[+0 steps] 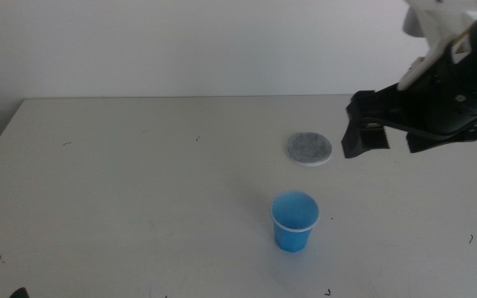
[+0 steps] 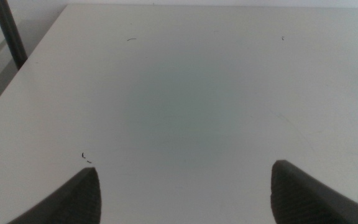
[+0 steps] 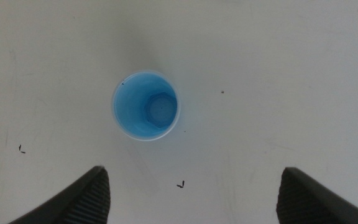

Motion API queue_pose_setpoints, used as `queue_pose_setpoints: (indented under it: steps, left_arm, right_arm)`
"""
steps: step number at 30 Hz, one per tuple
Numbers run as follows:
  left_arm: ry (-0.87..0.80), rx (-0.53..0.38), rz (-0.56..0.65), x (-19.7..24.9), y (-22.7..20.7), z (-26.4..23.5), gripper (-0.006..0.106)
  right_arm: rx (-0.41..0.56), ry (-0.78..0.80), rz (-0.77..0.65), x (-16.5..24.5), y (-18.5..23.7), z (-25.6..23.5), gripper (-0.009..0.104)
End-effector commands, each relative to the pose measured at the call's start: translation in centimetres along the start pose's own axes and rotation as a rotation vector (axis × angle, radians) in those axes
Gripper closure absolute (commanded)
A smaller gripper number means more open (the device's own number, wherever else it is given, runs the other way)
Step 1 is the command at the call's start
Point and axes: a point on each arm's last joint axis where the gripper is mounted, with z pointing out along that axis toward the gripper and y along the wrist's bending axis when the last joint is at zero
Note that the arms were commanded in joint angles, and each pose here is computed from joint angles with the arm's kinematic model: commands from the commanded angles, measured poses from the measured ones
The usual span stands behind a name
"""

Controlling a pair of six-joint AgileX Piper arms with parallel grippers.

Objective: Place an empty cup on a cup mat.

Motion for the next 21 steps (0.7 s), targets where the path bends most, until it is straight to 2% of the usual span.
queue_pose_setpoints:
  steps: [1,7,14,21]
  left_arm:
    - [-0.076,0.01,-0.011,-0.8,-0.1,-0.1,-0.005]
    - [-0.076,0.01,-0.011,-0.8,-0.1,-0.1,-0.005]
    - [-0.076,0.01,-0.011,-0.8,-0.1,-0.1,-0.005]
    - [-0.076,0.01,-0.011,-0.8,-0.1,-0.1,-0.005]
  right_arm:
    - [-0.021,-0.053,-0.022,-1.0,1.0,-0.4,0.016]
    - [-0.005,0.077,0.004,-1.2,2.0,3.5,0.016]
    - [0.053,0.17,0.132,-1.6,2.2,8.0,0.016]
    - [0.07,0.208,0.147,-1.8,2.5,11.8,0.023]
